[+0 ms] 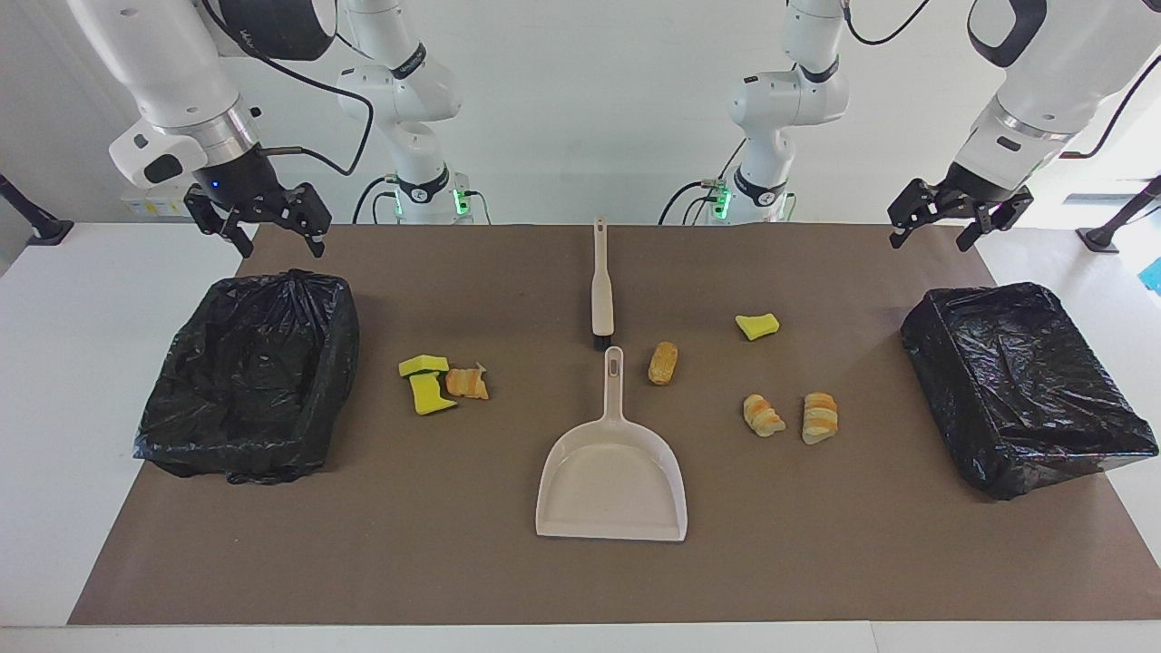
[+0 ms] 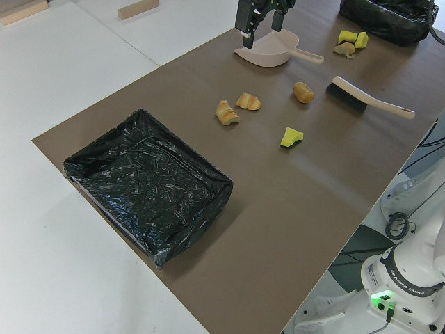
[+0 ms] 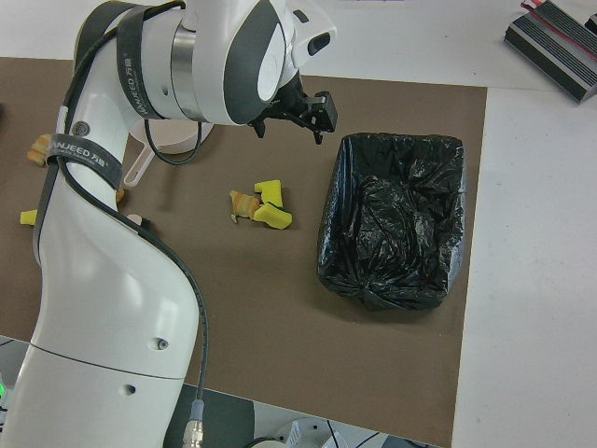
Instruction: Sweep and dump trash in bin
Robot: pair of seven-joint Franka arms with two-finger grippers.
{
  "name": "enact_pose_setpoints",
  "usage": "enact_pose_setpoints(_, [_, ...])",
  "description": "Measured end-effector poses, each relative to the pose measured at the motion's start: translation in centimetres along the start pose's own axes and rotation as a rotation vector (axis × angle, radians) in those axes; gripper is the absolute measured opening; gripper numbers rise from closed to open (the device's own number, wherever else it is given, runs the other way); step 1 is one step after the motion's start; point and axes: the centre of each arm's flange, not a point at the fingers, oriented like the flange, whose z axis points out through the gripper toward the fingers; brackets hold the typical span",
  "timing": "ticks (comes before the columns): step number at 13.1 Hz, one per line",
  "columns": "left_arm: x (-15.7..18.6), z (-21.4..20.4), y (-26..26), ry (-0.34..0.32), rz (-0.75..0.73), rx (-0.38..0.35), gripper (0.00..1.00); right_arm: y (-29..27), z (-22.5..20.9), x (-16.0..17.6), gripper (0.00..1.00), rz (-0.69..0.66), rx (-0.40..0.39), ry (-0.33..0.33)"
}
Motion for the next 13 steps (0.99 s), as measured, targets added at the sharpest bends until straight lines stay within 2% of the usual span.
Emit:
enact_pose_setpoints(9, [-1.0,1.7,0.8,-0.044,0.01,-0.023,1.0,0.0,0.0,0.0,1.0,0.0,0.0,0.0])
enact_pose_setpoints(11, [-1.1,3.0,1.7,-0.03,0.013,-0.069,1.0,0.0,0.0,0.0,1.0,0.0,0.0,0.0])
enact_pose_setpoints(13, [-0.9,4.4,3.9,-0.011,0.048,-0.085,1.0,0.0,0.0,0.0,1.0,0.0,0.0,0.0])
